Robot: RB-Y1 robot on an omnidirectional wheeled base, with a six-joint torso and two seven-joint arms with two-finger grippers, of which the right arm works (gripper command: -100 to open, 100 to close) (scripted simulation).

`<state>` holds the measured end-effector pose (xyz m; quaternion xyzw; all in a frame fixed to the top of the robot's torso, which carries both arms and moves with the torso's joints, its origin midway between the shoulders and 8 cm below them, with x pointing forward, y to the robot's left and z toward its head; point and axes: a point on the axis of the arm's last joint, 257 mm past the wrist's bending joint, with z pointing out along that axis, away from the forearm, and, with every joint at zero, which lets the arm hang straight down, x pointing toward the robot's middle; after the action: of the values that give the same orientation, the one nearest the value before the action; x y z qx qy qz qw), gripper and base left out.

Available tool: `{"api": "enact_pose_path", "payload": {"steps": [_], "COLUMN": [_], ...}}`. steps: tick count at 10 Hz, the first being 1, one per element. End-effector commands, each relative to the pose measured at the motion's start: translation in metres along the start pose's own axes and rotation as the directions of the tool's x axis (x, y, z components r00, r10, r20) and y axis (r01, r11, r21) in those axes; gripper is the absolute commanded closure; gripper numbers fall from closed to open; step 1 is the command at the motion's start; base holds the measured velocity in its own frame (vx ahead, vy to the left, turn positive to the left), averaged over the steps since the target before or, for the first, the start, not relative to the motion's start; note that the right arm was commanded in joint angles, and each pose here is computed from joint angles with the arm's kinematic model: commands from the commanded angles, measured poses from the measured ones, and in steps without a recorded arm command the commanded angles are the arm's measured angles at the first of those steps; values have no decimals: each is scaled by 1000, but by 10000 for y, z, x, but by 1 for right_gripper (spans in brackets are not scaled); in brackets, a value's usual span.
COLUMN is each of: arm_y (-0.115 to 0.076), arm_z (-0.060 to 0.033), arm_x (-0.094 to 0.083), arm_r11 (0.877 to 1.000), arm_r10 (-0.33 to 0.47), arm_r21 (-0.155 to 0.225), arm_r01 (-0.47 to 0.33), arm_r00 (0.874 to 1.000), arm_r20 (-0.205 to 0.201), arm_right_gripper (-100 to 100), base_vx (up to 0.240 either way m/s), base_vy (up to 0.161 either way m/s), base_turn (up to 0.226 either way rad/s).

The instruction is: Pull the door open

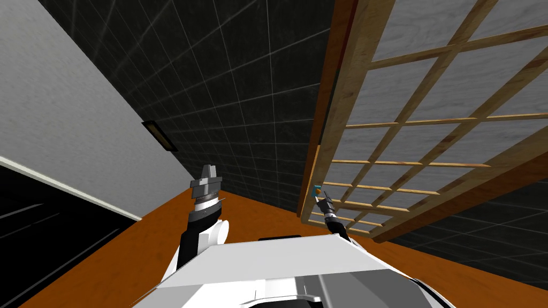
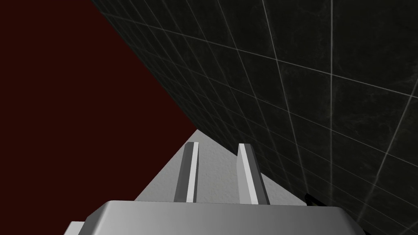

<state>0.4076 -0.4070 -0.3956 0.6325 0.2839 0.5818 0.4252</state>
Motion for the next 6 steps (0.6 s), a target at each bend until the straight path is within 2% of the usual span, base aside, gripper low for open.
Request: {"api": "enact_pose_path", "payload": {"steps": [1, 2, 3, 5, 6], "arm_y": [-7, -19, -19, -46, -46], "arm_z": [8, 24, 24, 56, 56], "arm_x": [9, 28, 28, 71, 71], "arm_r11": [999, 995, 995, 980, 976], "arm_r10": [47, 97, 103, 200, 217], "arm_r21": [-1, -4, -4, -11, -11], "arm_r01": [-47, -97, -103, -200, -216], "arm_r00": [999, 995, 995, 980, 976], "arm_r20": [3, 8, 8, 16, 16], "arm_right_gripper": [-100, -100, -100, -100, -100], "base_vx": [-64, -60, -44, -65, -54], "base_vy": [-4, -12, -9, -8, -15], "base_turn": [9, 25, 13, 30, 18]}}
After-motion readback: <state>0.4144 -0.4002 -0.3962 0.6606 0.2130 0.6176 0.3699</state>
